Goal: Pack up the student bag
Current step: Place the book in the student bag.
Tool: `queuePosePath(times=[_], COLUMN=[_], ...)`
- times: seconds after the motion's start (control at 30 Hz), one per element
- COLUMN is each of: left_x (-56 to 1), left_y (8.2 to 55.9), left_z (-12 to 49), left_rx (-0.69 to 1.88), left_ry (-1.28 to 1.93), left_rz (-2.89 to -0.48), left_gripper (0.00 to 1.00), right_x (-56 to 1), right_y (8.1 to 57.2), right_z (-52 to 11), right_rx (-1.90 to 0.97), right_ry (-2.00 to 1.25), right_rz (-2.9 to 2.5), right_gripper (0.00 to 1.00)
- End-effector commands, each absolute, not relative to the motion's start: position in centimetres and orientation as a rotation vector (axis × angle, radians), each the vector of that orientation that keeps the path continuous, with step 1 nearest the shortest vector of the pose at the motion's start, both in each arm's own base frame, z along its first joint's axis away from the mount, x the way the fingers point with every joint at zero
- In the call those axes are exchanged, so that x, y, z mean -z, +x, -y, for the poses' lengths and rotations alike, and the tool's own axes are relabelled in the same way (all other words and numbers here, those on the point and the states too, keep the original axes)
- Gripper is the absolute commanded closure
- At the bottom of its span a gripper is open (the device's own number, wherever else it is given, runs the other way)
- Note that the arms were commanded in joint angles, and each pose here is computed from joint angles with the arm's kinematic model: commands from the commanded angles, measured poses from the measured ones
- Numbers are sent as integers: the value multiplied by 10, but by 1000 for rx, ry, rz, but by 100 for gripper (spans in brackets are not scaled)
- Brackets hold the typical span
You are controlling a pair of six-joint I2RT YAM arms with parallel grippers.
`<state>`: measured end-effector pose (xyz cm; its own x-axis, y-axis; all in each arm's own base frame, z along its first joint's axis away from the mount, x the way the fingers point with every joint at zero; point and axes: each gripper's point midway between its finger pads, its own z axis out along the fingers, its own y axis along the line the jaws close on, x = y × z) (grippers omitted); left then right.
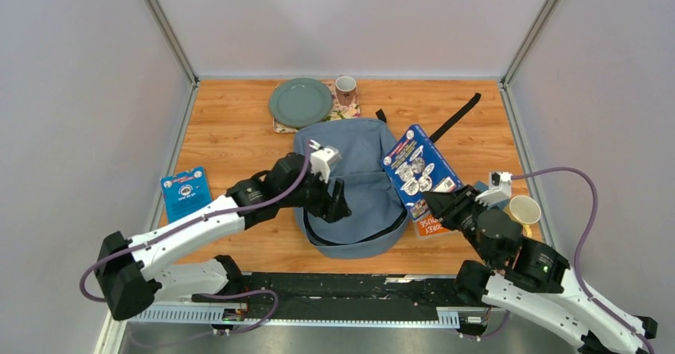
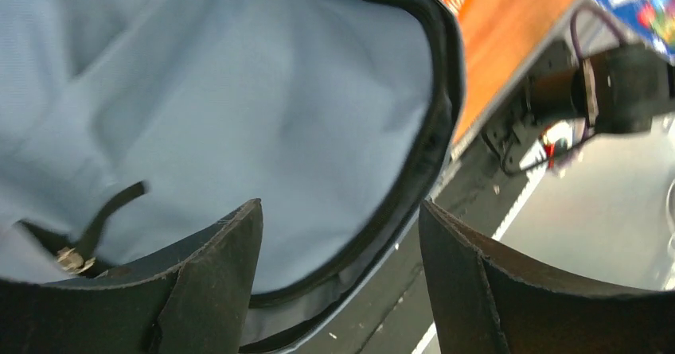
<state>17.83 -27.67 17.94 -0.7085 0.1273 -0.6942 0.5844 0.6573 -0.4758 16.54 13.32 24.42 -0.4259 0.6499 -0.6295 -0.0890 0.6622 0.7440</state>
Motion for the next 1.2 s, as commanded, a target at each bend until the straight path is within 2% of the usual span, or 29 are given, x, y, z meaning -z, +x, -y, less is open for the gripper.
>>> queuePosePath(times=[0.0, 0.5, 0.83, 1.17], left_x=[-182, -142, -117, -119], left_y=[167, 148, 141, 113], left_z=[300, 355, 355, 369], left_rx=[846, 787, 693, 766], left_ry=[841, 1065, 1119, 1216], left_rz=[-2178, -2231, -2272, -2205], left_gripper=[21, 24, 26, 26], right_x=[-270, -266, -256, -250], right_y=[166, 153, 151, 149], right_z=[-100, -93, -93, -88], right_rx=[-833, -914, -931, -936], right_ry=[534, 566, 582, 606], right_rz=[-1754, -1754, -1770, -1766], right_gripper=[100, 100, 100, 100])
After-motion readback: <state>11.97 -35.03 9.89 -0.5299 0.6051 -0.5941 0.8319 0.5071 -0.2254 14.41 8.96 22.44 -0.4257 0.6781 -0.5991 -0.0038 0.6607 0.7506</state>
